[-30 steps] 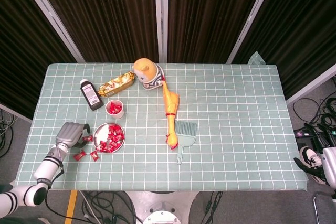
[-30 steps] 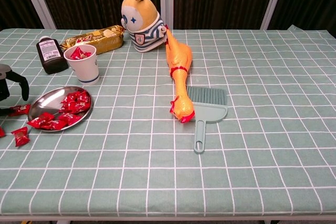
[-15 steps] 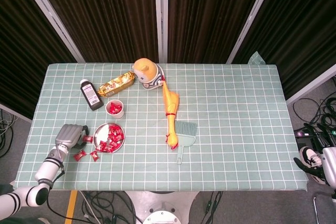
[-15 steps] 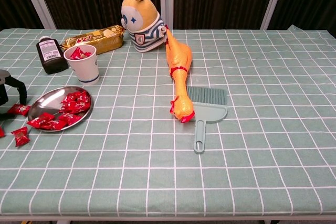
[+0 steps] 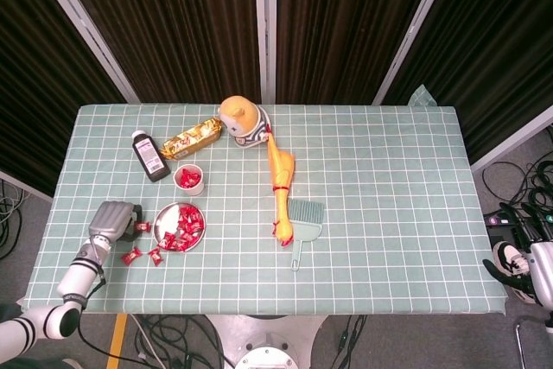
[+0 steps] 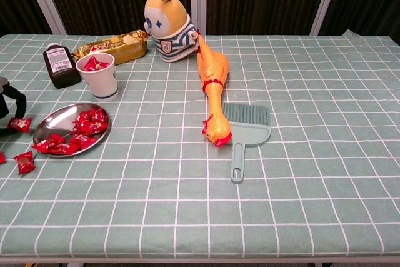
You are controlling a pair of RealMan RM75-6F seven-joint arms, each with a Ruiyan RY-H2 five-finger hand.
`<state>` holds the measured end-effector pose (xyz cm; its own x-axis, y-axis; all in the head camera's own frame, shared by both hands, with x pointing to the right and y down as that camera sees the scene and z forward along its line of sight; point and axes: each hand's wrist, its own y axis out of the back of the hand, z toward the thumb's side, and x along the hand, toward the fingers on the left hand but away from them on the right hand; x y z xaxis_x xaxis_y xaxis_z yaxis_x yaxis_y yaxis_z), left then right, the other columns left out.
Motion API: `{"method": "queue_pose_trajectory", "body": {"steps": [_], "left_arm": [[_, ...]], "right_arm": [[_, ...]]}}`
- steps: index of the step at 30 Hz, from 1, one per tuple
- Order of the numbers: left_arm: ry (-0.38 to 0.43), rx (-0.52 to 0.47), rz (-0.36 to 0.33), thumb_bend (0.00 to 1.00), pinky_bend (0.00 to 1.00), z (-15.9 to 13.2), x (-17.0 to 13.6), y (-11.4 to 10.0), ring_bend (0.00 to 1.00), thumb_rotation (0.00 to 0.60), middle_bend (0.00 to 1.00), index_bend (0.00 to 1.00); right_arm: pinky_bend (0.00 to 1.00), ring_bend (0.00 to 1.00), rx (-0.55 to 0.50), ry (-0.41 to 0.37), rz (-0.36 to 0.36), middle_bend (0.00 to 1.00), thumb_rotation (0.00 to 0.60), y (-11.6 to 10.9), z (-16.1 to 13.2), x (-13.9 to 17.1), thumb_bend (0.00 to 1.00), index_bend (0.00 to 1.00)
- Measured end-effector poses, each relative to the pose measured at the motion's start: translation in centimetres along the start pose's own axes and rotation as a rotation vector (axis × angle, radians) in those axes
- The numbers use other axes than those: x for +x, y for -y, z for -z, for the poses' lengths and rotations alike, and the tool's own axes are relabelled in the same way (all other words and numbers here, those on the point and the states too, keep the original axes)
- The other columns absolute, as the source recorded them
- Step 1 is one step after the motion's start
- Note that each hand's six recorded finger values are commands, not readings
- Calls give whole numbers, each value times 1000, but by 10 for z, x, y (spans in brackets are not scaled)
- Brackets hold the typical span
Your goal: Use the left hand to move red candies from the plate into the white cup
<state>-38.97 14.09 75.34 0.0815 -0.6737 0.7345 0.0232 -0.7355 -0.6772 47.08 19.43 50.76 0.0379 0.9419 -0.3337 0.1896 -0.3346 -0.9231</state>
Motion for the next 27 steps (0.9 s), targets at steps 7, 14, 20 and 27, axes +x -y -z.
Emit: {"method": "queue_pose_trajectory", "body": {"steps": [7,14,20,27], "left_arm": [[35,-98,-139,313,1000,-8,0,-58,996,600,1000,617],[128,-117,-210,313,1000,-46,21,-113,996,600,1000,616],[173,-102,-179,313,1000,-79,45,-129,996,600,1000,614],[178,-52,-136,313,1000,-105,68,-126,995,600,1000,604]], "right_arm": [[352,83,0,0,-6,248,600,2,1,0,101,110],[352,83,-2,2,-10,248,600,3,2,-2,101,110],[352,83,-1,3,-14,248,600,4,3,-3,101,110],[352,83,3,8,-15,248,600,4,3,-5,101,110]]}}
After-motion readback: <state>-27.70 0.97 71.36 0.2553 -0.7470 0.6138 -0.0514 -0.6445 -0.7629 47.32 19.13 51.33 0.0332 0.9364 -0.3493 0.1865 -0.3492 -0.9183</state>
